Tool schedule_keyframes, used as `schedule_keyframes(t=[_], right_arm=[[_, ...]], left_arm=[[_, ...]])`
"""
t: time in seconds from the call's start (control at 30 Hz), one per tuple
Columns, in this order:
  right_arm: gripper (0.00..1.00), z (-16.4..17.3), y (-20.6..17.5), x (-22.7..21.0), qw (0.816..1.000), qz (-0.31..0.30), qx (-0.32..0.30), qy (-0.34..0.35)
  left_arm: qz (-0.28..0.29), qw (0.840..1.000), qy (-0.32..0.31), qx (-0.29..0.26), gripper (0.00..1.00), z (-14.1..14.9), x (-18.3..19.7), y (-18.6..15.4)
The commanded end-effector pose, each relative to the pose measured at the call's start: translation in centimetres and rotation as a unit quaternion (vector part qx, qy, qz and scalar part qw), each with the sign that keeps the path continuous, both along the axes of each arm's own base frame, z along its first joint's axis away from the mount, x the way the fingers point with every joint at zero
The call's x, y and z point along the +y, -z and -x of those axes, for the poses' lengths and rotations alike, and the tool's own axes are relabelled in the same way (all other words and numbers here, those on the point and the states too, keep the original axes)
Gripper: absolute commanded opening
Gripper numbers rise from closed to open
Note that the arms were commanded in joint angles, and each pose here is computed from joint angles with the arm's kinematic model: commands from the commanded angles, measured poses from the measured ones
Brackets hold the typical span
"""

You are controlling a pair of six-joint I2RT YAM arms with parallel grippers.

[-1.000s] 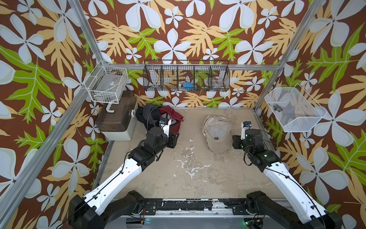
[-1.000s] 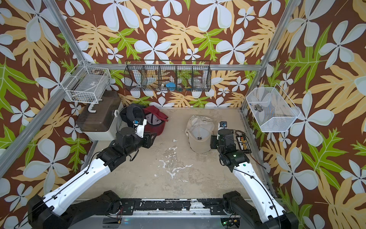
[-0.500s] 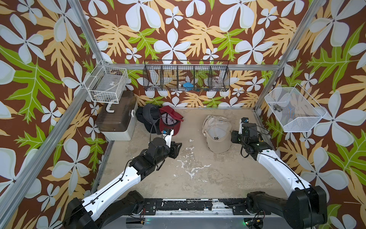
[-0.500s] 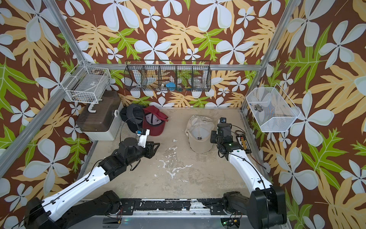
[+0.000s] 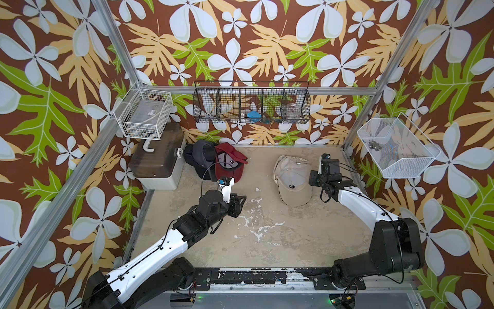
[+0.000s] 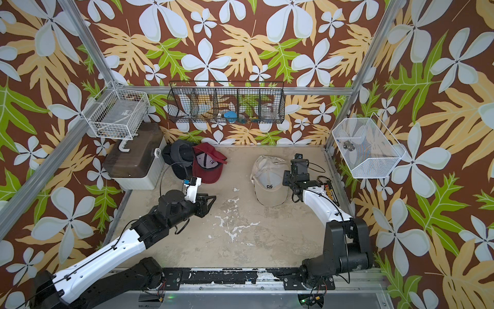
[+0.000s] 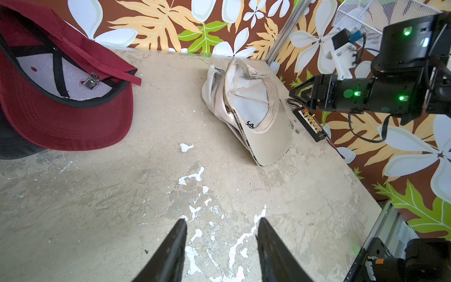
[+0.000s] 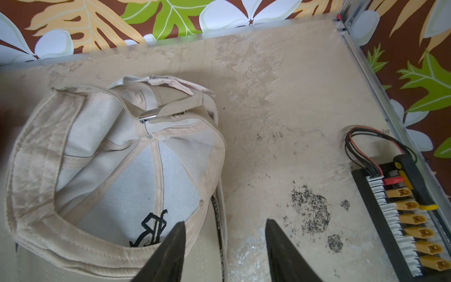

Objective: Open the adjustable buckle of the baseball cap
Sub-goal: Pick up the baseball cap.

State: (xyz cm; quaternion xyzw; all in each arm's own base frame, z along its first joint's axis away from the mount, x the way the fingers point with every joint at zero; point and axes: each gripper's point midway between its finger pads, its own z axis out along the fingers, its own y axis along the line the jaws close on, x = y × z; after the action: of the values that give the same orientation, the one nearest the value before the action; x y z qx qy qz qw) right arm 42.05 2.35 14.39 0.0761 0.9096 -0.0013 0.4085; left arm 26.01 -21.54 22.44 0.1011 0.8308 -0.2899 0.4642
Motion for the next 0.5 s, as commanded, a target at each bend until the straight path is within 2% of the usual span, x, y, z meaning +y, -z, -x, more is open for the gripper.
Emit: schedule_keyframes(t=[0.0, 0.47], right_arm=[[0.54, -1.0, -0.1, 0.2, 1.000, -0.009, -0.013, 0.002], [0.52, -2.4, 1.1, 0.8, 1.000, -0.020, -0.005, -0.003]], left_arm=[[0.013, 1.000, 0.003, -0.006, 0.49, 0.0, -0.3, -0.6], [0.030, 0.999, 0.009, -0.012, 0.49, 0.7, -0.3, -1.3]])
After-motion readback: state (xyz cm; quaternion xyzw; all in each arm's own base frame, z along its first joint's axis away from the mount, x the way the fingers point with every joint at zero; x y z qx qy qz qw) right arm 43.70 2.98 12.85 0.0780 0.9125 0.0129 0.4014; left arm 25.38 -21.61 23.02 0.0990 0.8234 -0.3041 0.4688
